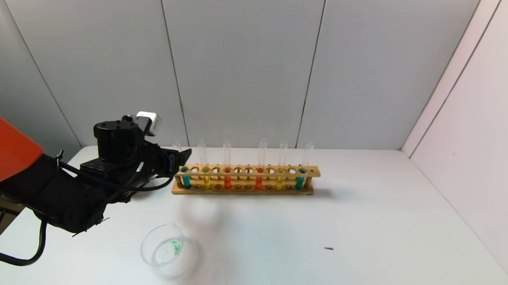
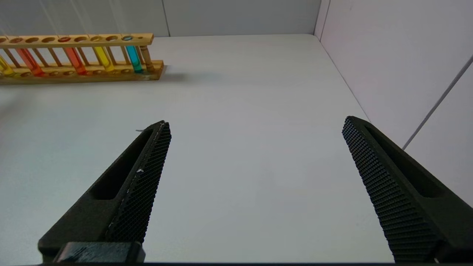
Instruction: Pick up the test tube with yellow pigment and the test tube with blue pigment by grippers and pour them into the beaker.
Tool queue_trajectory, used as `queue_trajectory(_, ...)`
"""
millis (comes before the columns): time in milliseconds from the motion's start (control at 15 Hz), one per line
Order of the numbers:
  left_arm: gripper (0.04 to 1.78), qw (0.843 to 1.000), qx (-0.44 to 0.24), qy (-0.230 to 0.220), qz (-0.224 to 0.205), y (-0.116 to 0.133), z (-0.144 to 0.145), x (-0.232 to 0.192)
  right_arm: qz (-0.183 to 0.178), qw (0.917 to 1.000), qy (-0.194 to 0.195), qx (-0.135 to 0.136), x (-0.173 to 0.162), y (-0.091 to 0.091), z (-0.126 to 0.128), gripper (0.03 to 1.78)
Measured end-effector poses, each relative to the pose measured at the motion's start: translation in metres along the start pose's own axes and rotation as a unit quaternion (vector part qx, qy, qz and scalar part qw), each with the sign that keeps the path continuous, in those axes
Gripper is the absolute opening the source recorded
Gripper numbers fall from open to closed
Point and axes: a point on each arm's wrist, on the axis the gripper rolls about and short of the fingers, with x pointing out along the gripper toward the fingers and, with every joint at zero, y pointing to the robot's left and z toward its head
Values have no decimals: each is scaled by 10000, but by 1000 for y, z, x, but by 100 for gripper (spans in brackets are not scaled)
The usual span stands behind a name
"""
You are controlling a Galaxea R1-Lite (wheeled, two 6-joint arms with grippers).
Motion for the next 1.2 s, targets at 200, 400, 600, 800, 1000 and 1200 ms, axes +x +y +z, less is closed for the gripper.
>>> queue_trajectory(200, 108, 9999, 2, -103, 1, 0, -3, 7, 0, 10000, 0, 0, 0, 0, 0, 170)
queue_trajectory(400, 54, 10000, 9, -67, -27, -1, -7, 13, 0, 10000, 0, 0, 0, 0, 0, 170)
queue_trajectory(600, 30, 10000, -2, -56, -36, -2, -9, 18, 0, 10000, 0, 0, 0, 0, 0, 170)
queue_trajectory(800, 30, 10000, 0, -50, -26, -3, -10, 18, 0, 10000, 0, 0, 0, 0, 0, 170)
queue_trajectory(1000, 30, 10000, 3, -62, -32, -4, -11, 17, 0, 10000, 0, 0, 0, 0, 0, 170)
queue_trajectory(1200, 30, 10000, 8, -63, -33, -4, -10, 16, 0, 10000, 0, 0, 0, 0, 0, 170)
